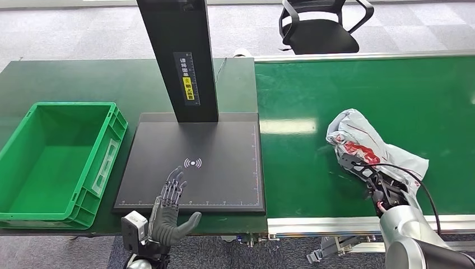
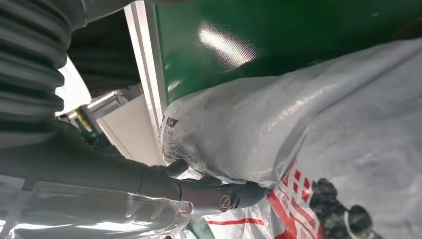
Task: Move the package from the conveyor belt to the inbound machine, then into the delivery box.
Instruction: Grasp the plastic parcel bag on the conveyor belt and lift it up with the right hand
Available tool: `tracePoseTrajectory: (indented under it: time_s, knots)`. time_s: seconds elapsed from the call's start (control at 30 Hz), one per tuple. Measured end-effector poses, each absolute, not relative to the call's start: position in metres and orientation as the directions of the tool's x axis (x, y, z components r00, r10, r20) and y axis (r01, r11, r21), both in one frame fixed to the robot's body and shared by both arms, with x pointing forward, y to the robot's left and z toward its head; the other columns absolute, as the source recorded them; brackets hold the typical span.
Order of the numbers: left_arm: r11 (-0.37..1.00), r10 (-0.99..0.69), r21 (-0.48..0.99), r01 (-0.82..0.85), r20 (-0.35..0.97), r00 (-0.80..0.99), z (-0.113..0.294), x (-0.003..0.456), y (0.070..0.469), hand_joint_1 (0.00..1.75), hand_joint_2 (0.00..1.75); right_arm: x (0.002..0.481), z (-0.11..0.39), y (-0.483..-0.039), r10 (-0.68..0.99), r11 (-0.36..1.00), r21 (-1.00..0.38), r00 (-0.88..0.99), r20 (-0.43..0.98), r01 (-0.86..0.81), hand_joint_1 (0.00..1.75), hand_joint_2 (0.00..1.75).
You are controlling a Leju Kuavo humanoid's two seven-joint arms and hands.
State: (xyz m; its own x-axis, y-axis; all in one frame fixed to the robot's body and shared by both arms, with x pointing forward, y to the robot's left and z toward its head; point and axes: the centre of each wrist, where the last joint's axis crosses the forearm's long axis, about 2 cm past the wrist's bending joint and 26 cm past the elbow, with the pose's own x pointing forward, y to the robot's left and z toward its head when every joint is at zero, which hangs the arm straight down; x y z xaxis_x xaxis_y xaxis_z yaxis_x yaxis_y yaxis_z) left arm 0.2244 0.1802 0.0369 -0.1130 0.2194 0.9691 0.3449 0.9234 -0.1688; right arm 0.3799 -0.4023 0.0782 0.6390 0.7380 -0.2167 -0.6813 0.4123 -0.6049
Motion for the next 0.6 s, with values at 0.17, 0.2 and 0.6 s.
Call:
tracePoseTrajectory:
  time_s: [0.17, 0.2, 0.6]
  knots:
    - [0.923, 0.221, -0.174, 0.343, 0.97, -0.104, 0.036, 0.223, 0.18, 0.0, 1.75, 0.378, 0.075, -0.398, 0.738, 0.351, -0.602, 0.608, -0.293, -0.717, 1.25, 1.75]
    - [0.923, 0.223, -0.177, 0.341, 0.97, -0.101, 0.036, 0.222, 0.18, 0.0, 1.75, 0.377, 0.073, -0.397, 0.737, 0.327, -0.601, 0.595, -0.321, -0.73, 1.68, 1.75]
    - [0.925, 0.229, -0.185, 0.332, 0.968, -0.1, 0.037, 0.215, 0.182, 0.0, 1.75, 0.371, 0.064, -0.389, 0.752, 0.16, -0.599, 0.489, -0.441, -0.785, 1.75, 1.75]
